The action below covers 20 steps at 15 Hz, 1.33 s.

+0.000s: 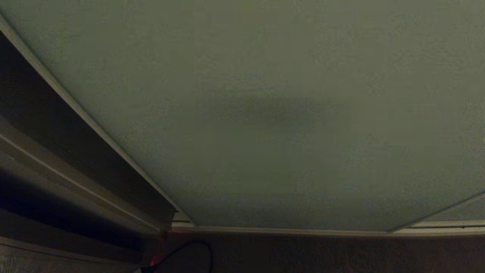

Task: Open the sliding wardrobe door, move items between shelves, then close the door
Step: Open the door

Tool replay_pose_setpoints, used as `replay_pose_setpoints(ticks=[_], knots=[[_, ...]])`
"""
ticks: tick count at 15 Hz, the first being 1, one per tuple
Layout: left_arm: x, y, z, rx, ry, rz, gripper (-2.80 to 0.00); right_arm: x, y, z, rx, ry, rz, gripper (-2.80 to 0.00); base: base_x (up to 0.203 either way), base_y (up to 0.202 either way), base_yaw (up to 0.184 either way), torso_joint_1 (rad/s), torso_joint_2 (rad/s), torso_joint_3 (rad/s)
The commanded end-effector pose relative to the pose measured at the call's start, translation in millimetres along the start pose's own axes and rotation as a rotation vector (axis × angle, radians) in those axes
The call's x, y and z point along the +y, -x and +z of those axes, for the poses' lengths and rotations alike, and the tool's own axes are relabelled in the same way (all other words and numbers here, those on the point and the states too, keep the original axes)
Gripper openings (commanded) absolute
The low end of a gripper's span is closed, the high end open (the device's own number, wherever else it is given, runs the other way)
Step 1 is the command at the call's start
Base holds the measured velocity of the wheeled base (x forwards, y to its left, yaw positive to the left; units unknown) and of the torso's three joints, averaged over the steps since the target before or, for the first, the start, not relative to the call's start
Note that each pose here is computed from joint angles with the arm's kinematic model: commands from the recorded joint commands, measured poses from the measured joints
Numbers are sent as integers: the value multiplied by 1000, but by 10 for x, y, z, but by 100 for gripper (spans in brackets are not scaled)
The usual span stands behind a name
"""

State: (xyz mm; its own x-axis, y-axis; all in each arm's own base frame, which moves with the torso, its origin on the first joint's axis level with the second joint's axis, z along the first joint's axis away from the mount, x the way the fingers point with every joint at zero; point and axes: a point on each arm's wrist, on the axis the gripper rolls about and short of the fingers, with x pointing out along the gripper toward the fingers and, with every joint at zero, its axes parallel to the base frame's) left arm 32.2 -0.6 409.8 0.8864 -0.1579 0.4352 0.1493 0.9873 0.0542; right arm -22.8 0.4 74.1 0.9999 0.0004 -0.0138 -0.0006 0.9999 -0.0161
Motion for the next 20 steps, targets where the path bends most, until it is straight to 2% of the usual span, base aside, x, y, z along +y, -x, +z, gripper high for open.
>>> replay_pose_setpoints(ticks=[1,7,10,13,20], knots=[[84,-225,47,1,0,9,-280,0,-3,-9,5,-1,0,-280,0,0,0,0,0,0],[256,-679,-49,88,44,11,-280,0,-4,-10,5,1,0,-280,0,0,0,0,0,0],[211,-755,42,65,56,-45,-280,0,-4,-12,6,0,1,-280,0,0,0,0,0,0],[157,-765,46,77,78,-93,-280,0,-3,-9,5,0,0,-280,0,0,0,0,0,0],[65,-938,-84,107,52,-197,-280,0,-3,-9,5,-1,0,-280,0,0,0,0,0,0]])
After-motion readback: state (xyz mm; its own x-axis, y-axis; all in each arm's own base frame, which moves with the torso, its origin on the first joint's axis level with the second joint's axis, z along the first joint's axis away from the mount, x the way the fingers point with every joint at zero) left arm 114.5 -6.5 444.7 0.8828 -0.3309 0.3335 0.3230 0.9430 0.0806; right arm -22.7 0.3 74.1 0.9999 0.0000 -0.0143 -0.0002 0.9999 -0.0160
